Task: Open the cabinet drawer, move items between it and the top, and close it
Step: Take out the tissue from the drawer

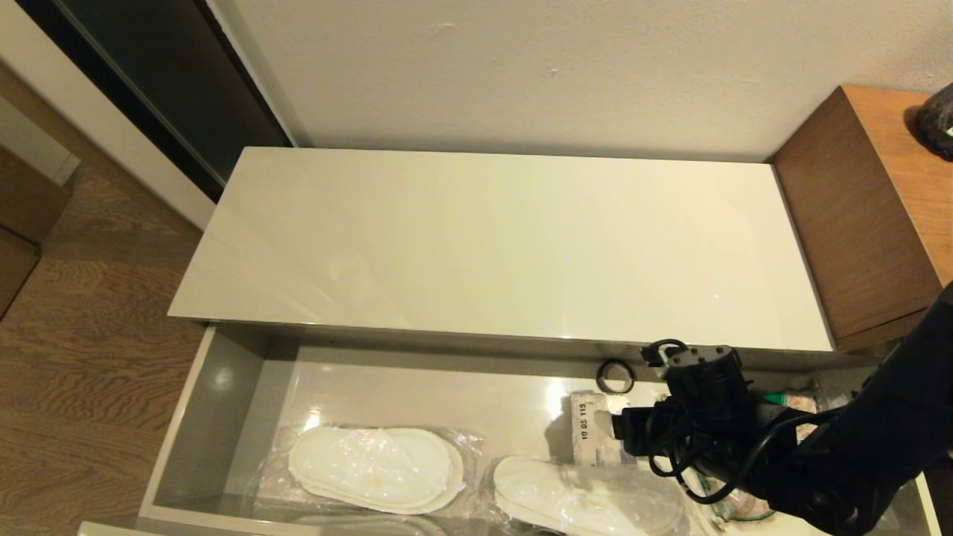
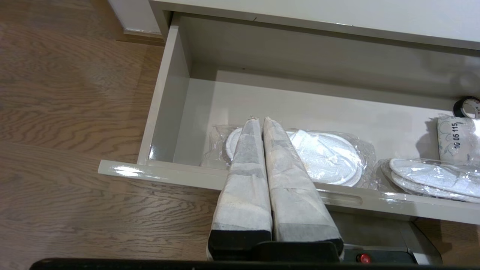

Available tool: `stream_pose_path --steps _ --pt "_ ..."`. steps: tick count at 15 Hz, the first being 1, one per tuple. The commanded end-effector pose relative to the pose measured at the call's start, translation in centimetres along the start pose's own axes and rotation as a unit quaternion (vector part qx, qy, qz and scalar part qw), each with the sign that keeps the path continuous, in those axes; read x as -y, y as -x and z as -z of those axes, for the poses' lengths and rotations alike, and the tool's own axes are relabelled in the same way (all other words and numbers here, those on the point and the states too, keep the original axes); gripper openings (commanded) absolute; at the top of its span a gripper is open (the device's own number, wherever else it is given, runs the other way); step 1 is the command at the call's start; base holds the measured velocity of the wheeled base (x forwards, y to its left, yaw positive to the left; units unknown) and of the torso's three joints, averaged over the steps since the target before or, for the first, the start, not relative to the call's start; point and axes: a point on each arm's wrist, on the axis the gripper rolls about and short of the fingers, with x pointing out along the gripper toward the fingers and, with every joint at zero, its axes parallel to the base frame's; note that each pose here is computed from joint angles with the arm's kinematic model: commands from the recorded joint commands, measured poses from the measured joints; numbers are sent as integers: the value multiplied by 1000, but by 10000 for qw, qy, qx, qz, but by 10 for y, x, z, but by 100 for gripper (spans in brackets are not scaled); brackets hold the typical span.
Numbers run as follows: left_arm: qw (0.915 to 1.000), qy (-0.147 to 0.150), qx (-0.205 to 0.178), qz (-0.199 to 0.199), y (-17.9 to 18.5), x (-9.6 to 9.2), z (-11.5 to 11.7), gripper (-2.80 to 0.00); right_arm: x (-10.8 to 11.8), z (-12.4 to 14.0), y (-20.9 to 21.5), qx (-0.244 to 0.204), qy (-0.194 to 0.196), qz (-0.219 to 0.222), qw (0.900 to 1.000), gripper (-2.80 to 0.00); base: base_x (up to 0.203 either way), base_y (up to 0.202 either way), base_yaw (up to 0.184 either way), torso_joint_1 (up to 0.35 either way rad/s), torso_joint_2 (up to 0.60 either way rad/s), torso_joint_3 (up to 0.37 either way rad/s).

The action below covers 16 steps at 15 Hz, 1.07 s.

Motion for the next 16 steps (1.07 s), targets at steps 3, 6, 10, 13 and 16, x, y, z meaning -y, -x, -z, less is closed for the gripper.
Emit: stream_pose_path --steps 3,6,10,13,16 --pt "10000 2 -7 -2 0 0 0 -280 0 5 -10 -76 0 18 10000 0 0 0 0 0 0 0" --pt "10000 2 -1 -1 0 0 0 -280 2 10 -16 -194 -12 73 9998 0 0 0 0 0 0 0" --pt "10000 2 -8 -2 0 0 0 -280 6 14 -28 -118 -118 119 9998 0 0 0 0 0 0 0" --pt "10000 2 -1 -1 0 0 0 -280 8 19 -35 -135 -116 165 9997 0 0 0 0 0 0 0" --pt "10000 2 -1 -1 0 0 0 -280 10 21 -38 -173 -126 210 9996 0 0 0 0 0 0 0"
